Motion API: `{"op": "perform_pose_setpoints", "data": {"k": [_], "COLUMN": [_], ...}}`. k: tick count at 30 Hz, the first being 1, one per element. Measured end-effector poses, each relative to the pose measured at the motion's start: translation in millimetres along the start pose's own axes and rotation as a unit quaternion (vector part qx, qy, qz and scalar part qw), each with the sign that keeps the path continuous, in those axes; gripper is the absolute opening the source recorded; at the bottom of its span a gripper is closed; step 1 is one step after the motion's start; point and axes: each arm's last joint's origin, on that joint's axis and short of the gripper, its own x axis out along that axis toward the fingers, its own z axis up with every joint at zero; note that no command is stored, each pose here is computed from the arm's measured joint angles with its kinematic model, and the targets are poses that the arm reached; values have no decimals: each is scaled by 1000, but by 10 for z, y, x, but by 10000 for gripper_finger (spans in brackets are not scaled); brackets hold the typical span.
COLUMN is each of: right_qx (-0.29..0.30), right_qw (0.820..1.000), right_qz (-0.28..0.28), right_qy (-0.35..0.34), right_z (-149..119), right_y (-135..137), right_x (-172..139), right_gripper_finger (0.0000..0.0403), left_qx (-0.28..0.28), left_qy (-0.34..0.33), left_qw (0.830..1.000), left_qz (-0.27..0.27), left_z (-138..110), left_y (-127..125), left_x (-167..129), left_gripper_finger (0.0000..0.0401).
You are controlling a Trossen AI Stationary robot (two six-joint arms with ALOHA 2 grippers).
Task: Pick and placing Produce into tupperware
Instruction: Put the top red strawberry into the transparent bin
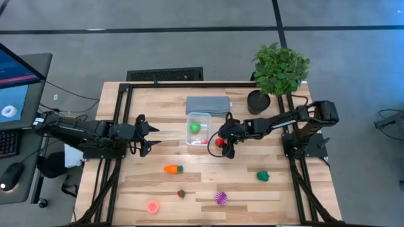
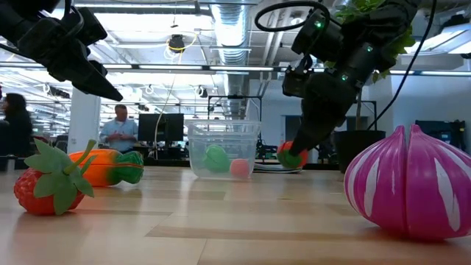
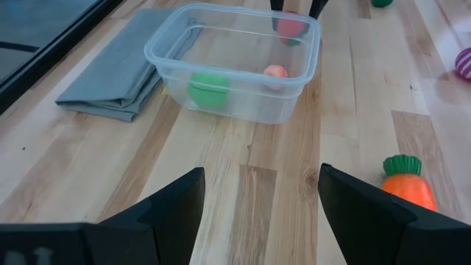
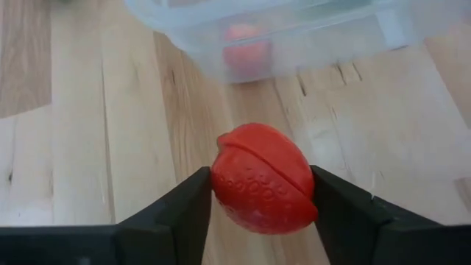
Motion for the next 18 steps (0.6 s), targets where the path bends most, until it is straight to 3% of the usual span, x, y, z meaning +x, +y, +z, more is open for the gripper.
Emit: {"op": "perform_pose_setpoints", "data": {"k": [18], "right_qx": [0], "right_qw": [1000], "right_qz": [-3], "right_qy": [15], "right_z": [-26], "right_y": [-5], "right_x": [-1], "right_gripper_finger": [217], "left_qx": [-3], "left_qy": [0], "left_qw": [1000], "left_qz": [1], "left_z": [0], "left_y": [0], "left_x": [0], "left_gripper_finger": [254]}}
